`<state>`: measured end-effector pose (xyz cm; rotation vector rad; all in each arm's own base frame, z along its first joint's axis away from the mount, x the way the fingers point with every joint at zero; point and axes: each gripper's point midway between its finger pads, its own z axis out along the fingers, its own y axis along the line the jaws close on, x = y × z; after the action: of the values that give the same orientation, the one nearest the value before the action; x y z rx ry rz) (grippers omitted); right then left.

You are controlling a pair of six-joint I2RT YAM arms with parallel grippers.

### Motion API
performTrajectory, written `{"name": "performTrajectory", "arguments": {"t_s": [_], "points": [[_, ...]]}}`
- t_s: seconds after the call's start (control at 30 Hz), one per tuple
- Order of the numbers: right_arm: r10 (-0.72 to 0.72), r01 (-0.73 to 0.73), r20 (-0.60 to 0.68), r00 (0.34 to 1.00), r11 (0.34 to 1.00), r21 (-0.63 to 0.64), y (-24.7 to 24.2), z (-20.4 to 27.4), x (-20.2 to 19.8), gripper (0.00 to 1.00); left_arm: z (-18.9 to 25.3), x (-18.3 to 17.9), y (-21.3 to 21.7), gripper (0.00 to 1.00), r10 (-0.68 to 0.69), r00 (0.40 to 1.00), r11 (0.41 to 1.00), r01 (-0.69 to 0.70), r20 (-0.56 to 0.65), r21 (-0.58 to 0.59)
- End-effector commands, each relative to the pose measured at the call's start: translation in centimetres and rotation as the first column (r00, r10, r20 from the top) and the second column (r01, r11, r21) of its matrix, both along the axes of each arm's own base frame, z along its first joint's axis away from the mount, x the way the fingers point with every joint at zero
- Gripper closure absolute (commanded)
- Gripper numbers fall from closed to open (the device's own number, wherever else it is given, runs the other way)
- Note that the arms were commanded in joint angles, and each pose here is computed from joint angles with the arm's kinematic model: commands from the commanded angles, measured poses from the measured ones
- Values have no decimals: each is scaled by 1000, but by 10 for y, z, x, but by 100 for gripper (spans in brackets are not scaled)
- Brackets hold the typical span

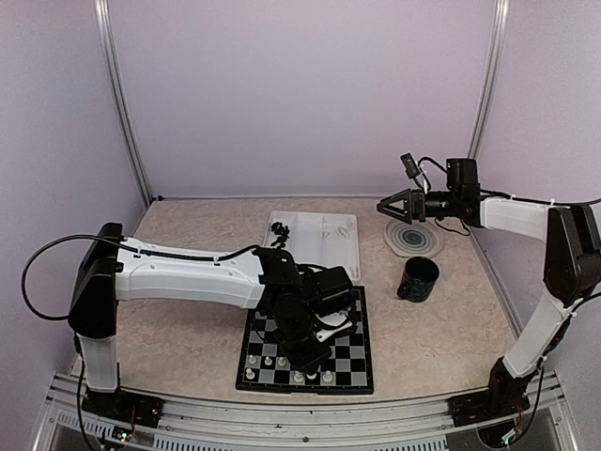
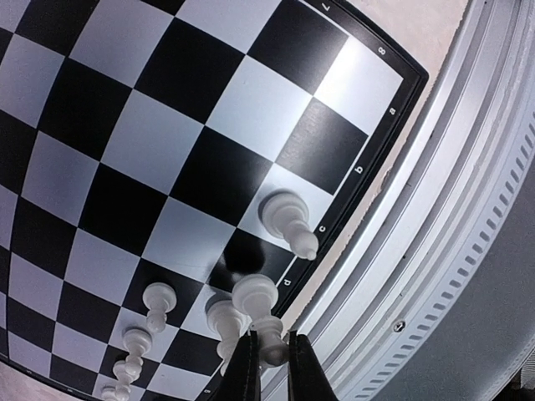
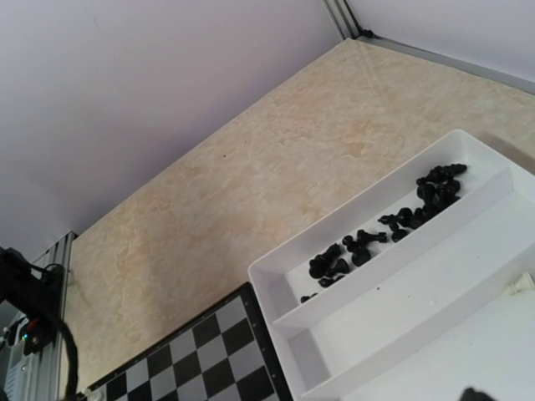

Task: Set up the chess pieces on the board
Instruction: Place the king at e1.

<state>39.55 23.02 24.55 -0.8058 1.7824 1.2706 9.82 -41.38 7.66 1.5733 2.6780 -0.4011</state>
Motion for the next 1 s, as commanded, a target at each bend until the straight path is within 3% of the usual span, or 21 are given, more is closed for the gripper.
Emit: {"name": "performTrajectory", "arguments": {"t_s": [0.0,0.97], "points": [[1,-1,-8,1000,1000,-3,-2,-8,1,1,-7,-8,-3,97,-38,999,999,38,-18,10],[4,-4,-25,1000,1000,-6,-2,-15,2,1,-14,-2,-7,91,-42,999,999,42,5,17]]}}
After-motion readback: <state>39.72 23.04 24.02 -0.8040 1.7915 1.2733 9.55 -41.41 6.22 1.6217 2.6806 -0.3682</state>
